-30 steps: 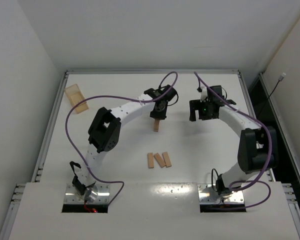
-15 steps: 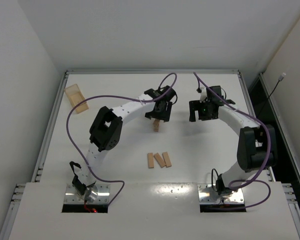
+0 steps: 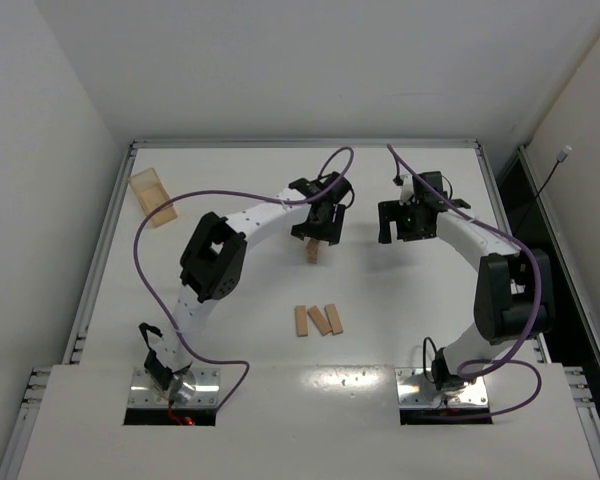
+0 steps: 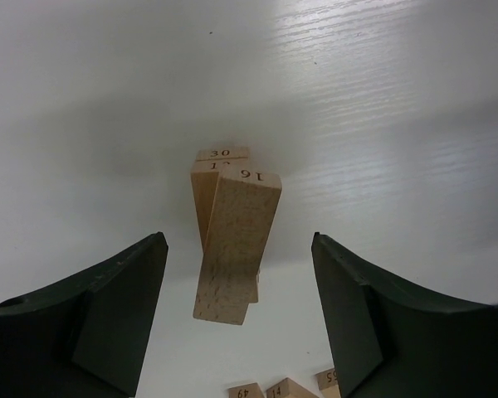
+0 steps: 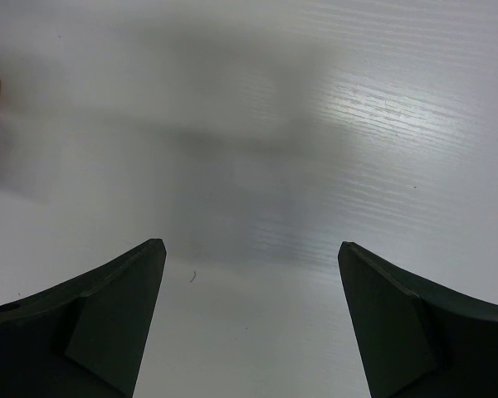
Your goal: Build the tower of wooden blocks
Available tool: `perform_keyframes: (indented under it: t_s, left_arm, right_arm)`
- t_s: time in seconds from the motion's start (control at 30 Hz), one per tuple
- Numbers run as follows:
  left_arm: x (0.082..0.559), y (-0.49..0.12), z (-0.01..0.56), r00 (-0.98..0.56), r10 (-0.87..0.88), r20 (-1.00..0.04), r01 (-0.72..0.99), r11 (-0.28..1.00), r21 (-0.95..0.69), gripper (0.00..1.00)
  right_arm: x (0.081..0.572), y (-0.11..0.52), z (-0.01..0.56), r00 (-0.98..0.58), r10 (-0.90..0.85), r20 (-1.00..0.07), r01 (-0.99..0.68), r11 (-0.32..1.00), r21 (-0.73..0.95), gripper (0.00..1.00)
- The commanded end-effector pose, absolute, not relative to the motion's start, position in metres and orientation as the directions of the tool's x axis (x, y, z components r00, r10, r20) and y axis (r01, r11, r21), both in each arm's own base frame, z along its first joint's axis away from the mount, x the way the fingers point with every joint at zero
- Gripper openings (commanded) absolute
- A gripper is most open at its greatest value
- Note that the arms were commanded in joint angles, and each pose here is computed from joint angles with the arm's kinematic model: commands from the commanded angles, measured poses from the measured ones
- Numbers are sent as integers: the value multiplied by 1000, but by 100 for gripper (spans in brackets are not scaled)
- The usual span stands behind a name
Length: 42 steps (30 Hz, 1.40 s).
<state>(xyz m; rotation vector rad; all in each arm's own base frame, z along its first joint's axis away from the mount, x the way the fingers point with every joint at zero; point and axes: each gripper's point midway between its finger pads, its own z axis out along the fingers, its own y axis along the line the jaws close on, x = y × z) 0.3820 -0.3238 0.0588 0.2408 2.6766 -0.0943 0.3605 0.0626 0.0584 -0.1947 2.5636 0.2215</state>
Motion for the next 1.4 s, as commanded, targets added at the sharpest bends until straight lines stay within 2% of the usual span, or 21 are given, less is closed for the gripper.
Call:
perform_keyframes:
  t_s: [0.0, 0.23, 0.67, 0.77, 0.8, 0.9, 0.97, 1.0, 1.07, 1.1, 1.13, 1.23, 1.37]
  left_arm:
    - [384, -322, 45, -893, 156, -421, 183, 983, -25, 68]
    - [387, -324, 30, -896, 171, -409, 193, 981, -13, 68]
    - [392, -310, 2, -922, 149, -357, 164, 986, -11, 46]
    - [390, -308, -1, -924, 151, -350, 164, 986, -7, 33]
    - [390, -308, -1, -924, 151, -350, 164, 986, -7, 18]
    - [387, -307, -4, -929, 154, -338, 167, 986, -11, 0]
    - [385, -309, -4, -930, 154, -333, 170, 985, -20, 0]
    - [384, -308, -2, -930, 154, -333, 170, 985, -20, 1]
    - [385, -311, -2, -929, 153, -336, 173, 984, -32, 14]
    - [385, -311, -2, -929, 153, -336, 173, 984, -32, 25]
    - [386, -311, 3, -927, 150, -345, 174, 984, -37, 53]
    - [388, -311, 8, -922, 148, -357, 171, 985, -33, 86]
    - [389, -311, 18, -914, 153, -375, 181, 983, -40, 94]
  right_arm:
    - [376, 65, 74, -804, -92, -587, -200, 972, 123, 83]
    - [376, 65, 74, -804, -92, -587, -200, 972, 123, 83]
    - [376, 65, 74, -804, -92, -587, -200, 972, 123, 83]
    - [376, 65, 74, -804, -92, -587, -200, 972, 123, 83]
    - [376, 65, 74, -804, -92, -587, -200, 972, 123, 83]
    - [376, 65, 74, -804, -92, -587, -200, 972, 123, 83]
    - [376, 65, 74, -804, -92, -587, -200, 972, 123, 83]
    - [376, 65, 74, -804, -92, -587, -200, 972, 123, 83]
    - [376, 65, 74, -804, -92, -587, -200, 972, 123, 83]
    - [376, 65, 74, -804, -92, -587, -200, 972, 123, 83]
    - [376, 65, 74, -804, -92, -587, -200, 972, 123, 83]
    - [376, 65, 74, -804, -92, -587, -200, 972, 123, 83]
    - [376, 65, 74, -804, -92, -587, -200, 972, 123, 83]
